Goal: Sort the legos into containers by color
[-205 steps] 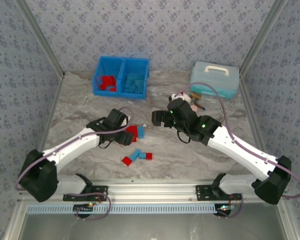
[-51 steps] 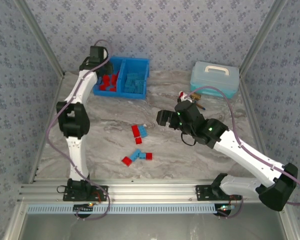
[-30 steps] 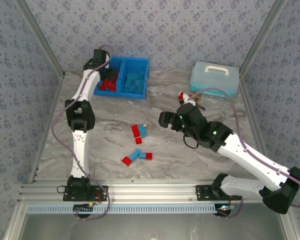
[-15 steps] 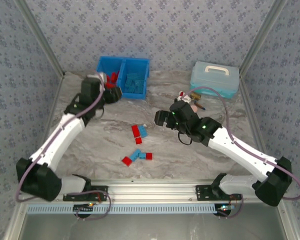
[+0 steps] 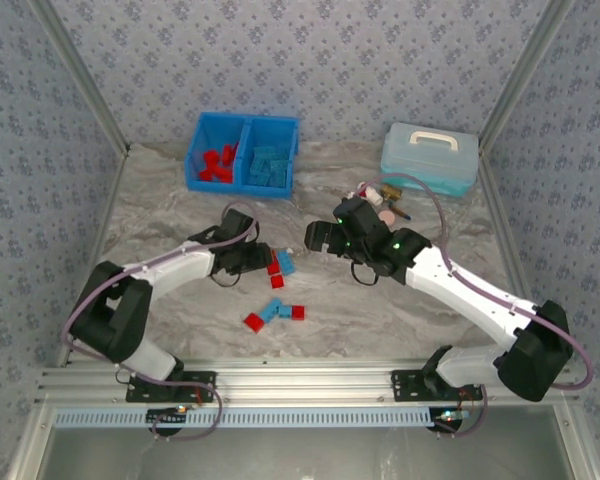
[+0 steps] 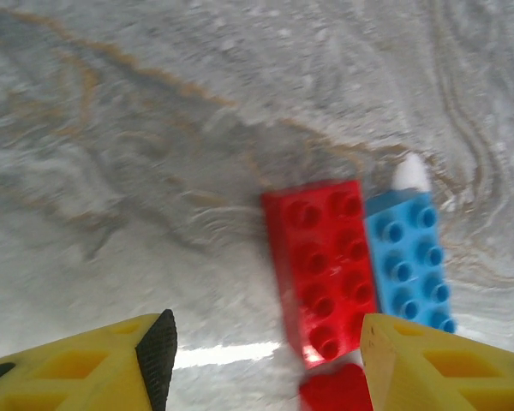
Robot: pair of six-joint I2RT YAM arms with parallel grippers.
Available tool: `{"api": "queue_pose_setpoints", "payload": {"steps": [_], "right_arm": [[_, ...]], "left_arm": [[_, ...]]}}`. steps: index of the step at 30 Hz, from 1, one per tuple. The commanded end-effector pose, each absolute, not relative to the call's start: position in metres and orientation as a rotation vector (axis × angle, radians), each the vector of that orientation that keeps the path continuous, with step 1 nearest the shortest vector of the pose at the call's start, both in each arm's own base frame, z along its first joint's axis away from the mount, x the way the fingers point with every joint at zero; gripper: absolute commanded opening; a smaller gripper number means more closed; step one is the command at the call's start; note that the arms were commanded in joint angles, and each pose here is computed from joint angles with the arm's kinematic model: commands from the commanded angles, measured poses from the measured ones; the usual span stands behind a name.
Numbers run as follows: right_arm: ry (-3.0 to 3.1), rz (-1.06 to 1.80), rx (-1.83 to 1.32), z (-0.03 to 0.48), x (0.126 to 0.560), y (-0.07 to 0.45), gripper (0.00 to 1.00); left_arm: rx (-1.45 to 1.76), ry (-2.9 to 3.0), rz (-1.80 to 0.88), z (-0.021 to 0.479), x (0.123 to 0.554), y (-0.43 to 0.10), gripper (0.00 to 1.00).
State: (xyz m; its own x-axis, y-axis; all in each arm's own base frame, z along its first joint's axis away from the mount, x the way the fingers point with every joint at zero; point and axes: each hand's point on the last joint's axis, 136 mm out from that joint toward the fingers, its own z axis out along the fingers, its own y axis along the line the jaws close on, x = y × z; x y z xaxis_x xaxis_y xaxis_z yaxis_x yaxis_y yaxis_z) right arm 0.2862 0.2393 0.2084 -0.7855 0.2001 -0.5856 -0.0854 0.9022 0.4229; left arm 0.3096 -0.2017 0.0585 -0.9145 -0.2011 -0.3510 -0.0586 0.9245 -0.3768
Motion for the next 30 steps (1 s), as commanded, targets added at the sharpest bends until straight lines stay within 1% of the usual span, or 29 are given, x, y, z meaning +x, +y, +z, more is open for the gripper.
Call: {"api": "queue_pose_setpoints", "payload": {"steps": [1,5,11,15,18,22,25,30], "right_arm": [[2.391,0.546,0.108,0.215,0.282,0.224,1.0],[2.377,0.554,0.138,0.215,0.28,0.219,1.0],[2.384,0.559,0.14,0.214,0.281,0.22,1.0],[2.385,0.556,0.14,0.214,0.28,0.219,1.0],[2.39,0.558,0.142,0.212,0.28,0.219,1.0],[2.391,0.567,0.138,0.212,0.28,0.222,1.0],[2.389,0.571,0.14,0.212,0.281,0.222,1.0],[2.396,0.574,0.142,0.211,0.279,0.222,1.0]], "left_arm": [[-0.115,2.646,-0.617,0.072,0.325,-0.225,0.6],[-0.086,2.701,-0.576,0.052,0.322,-0.226,0.58],[-0.04,2.831,-0.467,0.015,0.303,-0.218,0.48],[-0.063,2.843,-0.373,0.015,0.294,-0.2,0.44],[-0.063,2.838,-0.278,0.02,0.289,-0.184,0.43],[-0.043,2.854,-0.178,0.021,0.283,-0.17,0.45],[-0.035,2.874,-0.176,0.016,0.282,-0.171,0.51],[-0.026,2.909,-0.214,0.002,0.284,-0.185,0.57]]}}
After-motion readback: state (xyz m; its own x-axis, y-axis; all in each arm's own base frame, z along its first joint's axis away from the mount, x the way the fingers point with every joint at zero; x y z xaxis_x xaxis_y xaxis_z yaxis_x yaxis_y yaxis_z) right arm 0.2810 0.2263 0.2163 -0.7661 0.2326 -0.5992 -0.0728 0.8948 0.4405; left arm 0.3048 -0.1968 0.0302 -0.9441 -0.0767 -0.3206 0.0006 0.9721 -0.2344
